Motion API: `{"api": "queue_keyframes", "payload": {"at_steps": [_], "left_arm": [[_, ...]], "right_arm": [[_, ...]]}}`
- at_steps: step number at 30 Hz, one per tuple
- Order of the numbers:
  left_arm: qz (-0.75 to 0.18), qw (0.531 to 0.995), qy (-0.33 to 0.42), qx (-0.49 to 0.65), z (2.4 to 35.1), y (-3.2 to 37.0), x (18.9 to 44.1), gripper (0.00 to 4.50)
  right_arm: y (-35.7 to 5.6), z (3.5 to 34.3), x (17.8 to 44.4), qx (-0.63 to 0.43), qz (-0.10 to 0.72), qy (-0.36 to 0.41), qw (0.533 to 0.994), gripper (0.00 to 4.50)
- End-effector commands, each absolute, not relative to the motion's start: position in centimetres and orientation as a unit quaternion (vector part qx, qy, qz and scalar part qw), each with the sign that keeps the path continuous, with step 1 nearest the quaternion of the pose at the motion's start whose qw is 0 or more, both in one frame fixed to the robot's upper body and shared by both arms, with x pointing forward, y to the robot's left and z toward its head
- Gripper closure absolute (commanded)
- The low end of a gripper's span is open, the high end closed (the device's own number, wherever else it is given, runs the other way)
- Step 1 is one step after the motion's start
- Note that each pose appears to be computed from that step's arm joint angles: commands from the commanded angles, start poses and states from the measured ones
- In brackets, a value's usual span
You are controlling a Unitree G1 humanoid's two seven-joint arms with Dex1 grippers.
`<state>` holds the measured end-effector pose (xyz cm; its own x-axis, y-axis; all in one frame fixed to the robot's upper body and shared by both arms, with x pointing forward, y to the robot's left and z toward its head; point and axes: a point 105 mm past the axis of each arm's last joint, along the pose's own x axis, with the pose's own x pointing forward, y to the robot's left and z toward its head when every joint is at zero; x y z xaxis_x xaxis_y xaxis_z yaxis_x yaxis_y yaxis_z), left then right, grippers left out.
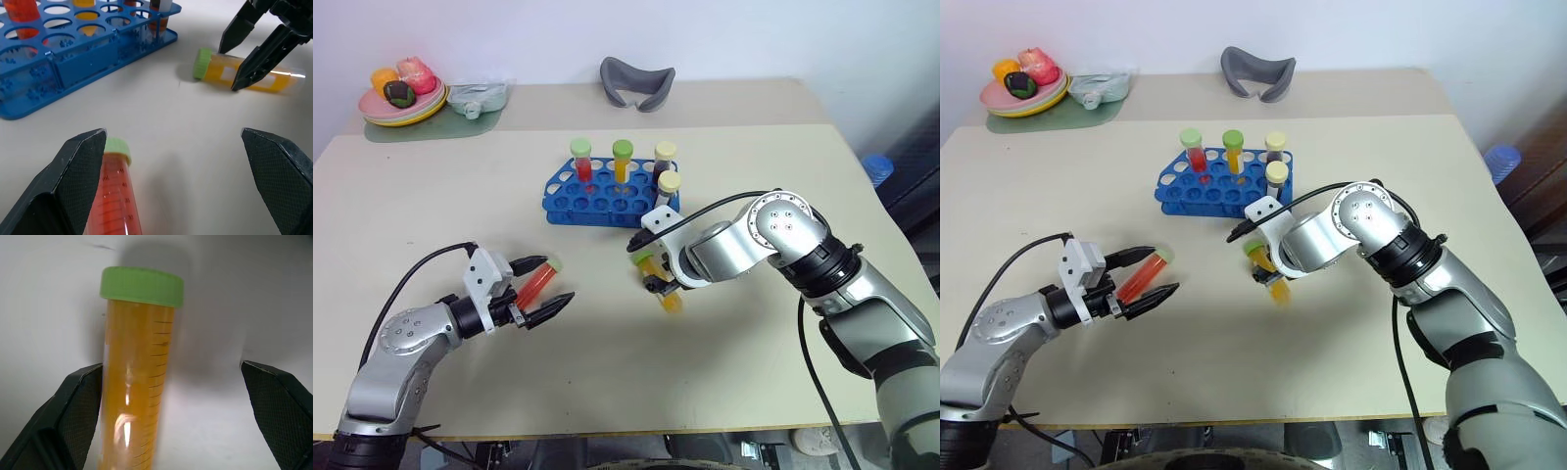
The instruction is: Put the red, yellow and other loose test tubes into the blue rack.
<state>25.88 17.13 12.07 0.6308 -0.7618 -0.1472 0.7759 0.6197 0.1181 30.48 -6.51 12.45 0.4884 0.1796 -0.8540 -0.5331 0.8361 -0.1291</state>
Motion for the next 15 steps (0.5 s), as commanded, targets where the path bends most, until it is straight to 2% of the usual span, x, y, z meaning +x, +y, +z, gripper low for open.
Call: {"api": "queue_keyframes", "payload": {"at_steps": [1,5,15], "left_arm": [[-0.430,0.898,0.024,0.092,12.68,16.81,25.93,0.00],[-0.429,0.898,0.023,0.092,12.71,16.80,25.97,0.00],[-0.426,0.899,0.024,0.094,12.70,16.92,26.06,0.00]], "right_arm": [[-7.06,12.33,30.77,-0.195,0.195,0.464,0.842,0.86],[-6.80,12.59,30.80,-0.192,0.200,0.460,0.844,2.78],[-6.54,12.81,30.76,-0.192,0.206,0.455,0.845,2.78]]}}
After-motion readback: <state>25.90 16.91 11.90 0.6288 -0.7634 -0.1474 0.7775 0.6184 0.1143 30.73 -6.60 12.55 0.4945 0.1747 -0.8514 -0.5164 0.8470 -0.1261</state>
